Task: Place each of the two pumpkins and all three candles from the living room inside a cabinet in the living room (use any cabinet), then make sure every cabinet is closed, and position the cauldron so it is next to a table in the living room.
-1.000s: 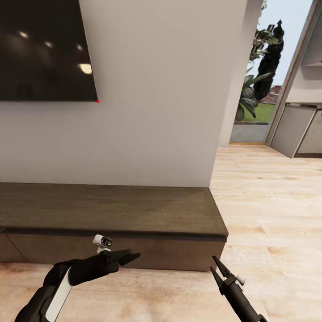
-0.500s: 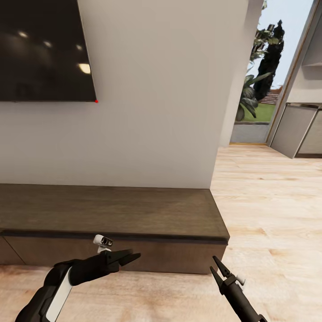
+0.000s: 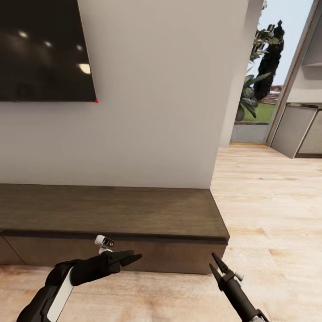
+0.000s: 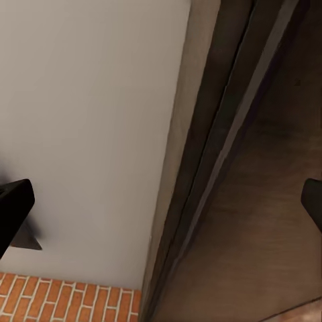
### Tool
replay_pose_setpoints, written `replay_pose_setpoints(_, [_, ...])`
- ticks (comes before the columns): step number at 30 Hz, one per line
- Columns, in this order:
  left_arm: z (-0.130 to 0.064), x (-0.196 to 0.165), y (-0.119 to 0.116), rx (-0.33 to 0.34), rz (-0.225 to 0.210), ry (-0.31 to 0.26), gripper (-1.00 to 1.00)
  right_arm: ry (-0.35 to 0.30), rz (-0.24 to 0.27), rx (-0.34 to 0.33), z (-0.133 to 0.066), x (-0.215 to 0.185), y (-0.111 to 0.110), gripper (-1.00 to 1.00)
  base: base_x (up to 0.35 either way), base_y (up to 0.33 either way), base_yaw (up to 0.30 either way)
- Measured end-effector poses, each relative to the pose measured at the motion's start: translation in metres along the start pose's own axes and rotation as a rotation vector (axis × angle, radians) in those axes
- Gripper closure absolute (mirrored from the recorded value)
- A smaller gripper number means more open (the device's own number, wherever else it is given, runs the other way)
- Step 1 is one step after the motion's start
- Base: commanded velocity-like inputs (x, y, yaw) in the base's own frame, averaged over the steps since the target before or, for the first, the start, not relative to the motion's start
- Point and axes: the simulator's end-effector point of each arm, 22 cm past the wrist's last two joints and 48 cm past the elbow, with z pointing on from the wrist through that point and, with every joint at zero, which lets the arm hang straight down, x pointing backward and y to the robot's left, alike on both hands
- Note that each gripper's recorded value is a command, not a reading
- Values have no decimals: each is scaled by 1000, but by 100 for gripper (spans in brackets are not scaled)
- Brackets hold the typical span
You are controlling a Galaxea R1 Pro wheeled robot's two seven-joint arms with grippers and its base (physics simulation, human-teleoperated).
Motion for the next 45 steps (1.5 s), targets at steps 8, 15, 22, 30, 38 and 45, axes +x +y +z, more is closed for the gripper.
replay_pose_setpoints(8, [2,2,1,-1,-3,8,-100,-5,-13,-9,13,-7,7,-100,0,0,0])
replay_pose_setpoints(15, [6,8,2,-1,-8,26,-100,-8,-23,-8,25,-13,11,-100,0,0,0])
replay_pose_setpoints(22, [6,8,3,-4,-7,28,-100,-9,-24,17,27,-15,6,-100,90,32,0])
replay_pose_setpoints(30, [6,9,3,-6,-7,30,-100,-11,-25,54,26,-16,-2,-100,13,5,0])
replay_pose_setpoints(38, [7,8,3,-4,-6,28,-100,-14,-22,63,25,-17,-4,-100,1,0,0])
replay_pose_setpoints(45, [6,7,2,-1,-3,25,-100,-14,-23,63,25,-17,-4,-100,0,0,0])
